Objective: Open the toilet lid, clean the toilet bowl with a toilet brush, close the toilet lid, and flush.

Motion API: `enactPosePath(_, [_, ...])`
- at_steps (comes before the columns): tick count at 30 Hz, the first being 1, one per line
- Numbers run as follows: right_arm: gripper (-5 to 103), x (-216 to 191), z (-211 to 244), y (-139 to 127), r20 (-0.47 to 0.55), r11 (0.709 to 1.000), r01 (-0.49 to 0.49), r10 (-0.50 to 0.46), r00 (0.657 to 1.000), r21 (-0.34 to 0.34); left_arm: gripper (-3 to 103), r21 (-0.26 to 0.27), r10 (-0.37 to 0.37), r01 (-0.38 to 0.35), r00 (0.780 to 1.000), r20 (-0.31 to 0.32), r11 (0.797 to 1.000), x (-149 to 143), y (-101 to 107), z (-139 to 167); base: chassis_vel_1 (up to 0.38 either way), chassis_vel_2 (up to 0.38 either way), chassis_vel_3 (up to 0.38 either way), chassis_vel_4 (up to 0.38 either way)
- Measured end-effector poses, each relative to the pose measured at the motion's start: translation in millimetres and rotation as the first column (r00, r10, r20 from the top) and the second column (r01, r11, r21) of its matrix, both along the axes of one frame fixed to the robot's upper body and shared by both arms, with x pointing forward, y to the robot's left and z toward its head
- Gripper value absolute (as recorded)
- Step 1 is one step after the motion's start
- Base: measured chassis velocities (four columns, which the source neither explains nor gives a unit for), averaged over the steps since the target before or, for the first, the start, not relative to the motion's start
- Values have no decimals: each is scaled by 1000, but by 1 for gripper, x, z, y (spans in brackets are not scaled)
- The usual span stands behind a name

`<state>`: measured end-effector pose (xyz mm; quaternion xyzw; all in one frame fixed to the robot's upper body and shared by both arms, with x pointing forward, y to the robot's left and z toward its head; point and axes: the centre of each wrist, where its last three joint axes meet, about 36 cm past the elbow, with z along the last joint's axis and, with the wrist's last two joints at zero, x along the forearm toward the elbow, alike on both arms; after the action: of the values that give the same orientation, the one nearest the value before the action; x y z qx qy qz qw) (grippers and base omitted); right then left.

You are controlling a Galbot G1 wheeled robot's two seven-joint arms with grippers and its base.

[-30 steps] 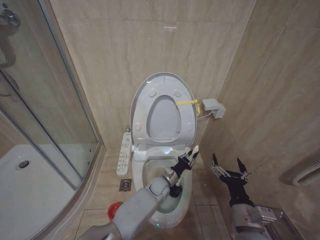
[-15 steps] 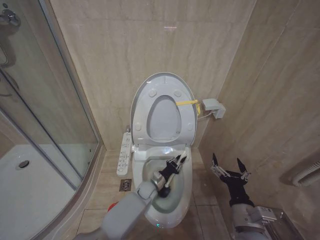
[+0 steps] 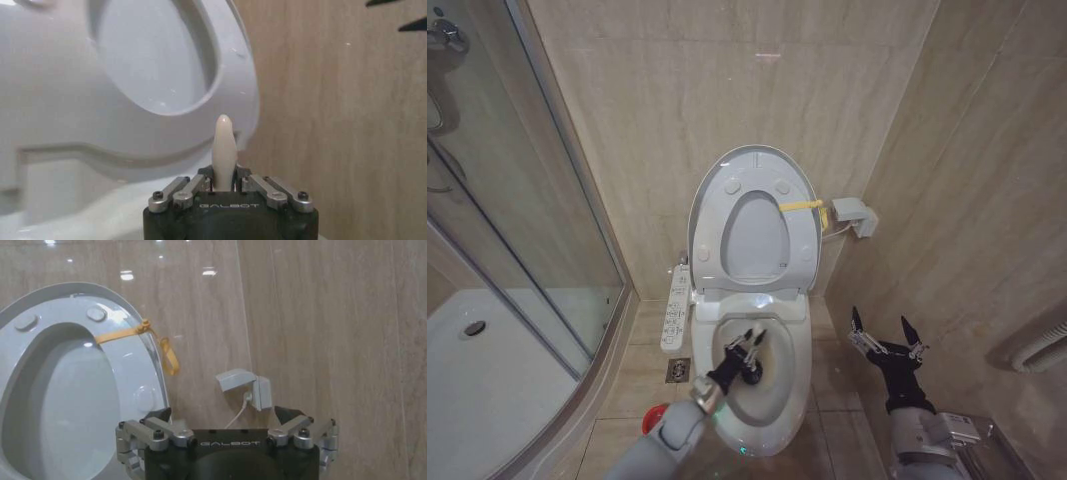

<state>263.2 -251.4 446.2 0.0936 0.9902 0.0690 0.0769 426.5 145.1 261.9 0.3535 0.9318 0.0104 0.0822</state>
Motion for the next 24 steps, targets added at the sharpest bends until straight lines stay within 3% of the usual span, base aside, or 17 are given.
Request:
enactPosePath(7, [100, 0, 0, 0, 0, 1000, 0, 0, 1000, 0, 21, 21, 49, -48, 998, -25, 999, -42, 39, -9, 0, 0, 0, 0])
enactPosePath(15, [100, 0, 0, 0, 0, 1000, 0, 0, 1000, 0, 21, 49, 66, -63, 997, -48, 997, -71, 59, -22, 0, 0, 0, 0])
enactPosePath(19, [100, 0, 0, 0, 0, 1000, 0, 0, 1000, 0, 20, 55, 73, -71, 996, -52, 996, -70, 60, -27, 0, 0, 0, 0])
enactPosePath(24, [100, 0, 0, 0, 0, 1000, 0, 0, 1000, 0, 20, 34, 85, -84, 996, -22, 996, -44, 51, -24, 0, 0, 0, 0])
